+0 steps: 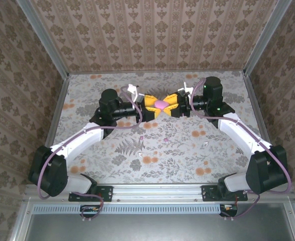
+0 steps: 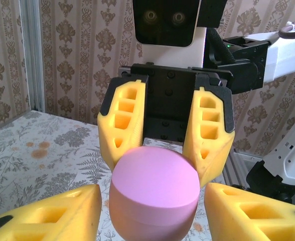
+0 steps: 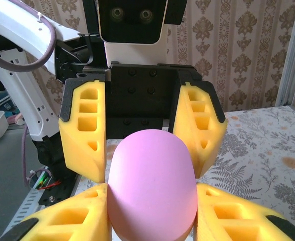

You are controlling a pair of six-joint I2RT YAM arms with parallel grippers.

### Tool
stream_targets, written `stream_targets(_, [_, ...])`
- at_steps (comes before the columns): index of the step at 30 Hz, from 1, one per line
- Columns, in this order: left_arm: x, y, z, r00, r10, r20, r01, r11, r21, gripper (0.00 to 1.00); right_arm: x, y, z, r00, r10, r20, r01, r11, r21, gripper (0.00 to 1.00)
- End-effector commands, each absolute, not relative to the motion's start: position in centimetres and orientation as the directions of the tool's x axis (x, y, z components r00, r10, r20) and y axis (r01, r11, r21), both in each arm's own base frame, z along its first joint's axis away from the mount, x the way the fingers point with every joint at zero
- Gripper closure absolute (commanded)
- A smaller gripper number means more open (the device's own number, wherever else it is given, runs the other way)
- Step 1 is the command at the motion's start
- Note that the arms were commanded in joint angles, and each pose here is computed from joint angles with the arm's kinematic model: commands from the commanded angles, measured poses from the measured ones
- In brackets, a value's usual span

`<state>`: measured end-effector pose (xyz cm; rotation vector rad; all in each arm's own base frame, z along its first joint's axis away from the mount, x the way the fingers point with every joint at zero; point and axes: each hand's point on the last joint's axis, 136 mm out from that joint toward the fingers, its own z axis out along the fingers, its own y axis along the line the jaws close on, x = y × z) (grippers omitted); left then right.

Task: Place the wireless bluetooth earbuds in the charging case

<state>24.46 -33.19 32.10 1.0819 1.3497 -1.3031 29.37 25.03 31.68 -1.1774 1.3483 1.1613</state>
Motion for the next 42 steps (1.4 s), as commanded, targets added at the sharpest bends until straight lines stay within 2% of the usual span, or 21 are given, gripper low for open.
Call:
stream_targets(1, [23.9,-33.6,33.0,-0.165,-0.016,-0.986,0.986,0.01,-0.165,0.4,28.9,25.3,33.2,-0.018,-0.059,-0.998,-0.999,0.048,0.015,0.61])
stream_targets(8, [23.9,-33.7,32.5,-0.161,0.006,-0.987,0.987,0.015,-0.161,0.37,29.0,25.3,33.6,-0.012,-0.051,-0.999,-0.998,0.06,0.009,0.61])
stream_targets(21, [23.5,-34.0,32.3,-0.158,0.018,-0.987,0.987,-0.008,-0.158,0.41,29.3,25.4,33.9,-0.016,-0.04,-0.999,-0.998,0.065,0.013,0.61])
stream_targets(26, [23.2,-34.1,32.7,-0.146,0.013,-0.989,0.989,-0.023,-0.146,0.51,29.1,25.5,33.7,-0.026,-0.046,-0.999,-0.998,0.057,0.023,0.61])
stream_targets(32, [22.9,-34.0,32.6,-0.139,0.015,-0.99,0.99,-0.031,-0.139,0.59,29.1,25.5,33.6,-0.031,-0.049,-0.998,-0.998,0.057,0.028,0.61])
stream_targets(42, [22.8,-34.0,33.1,-0.122,0.002,-0.993,0.992,-0.028,-0.122,0.61,29.3,25.6,33.3,-0.039,-0.057,-0.998,-0.998,0.058,0.036,0.61])
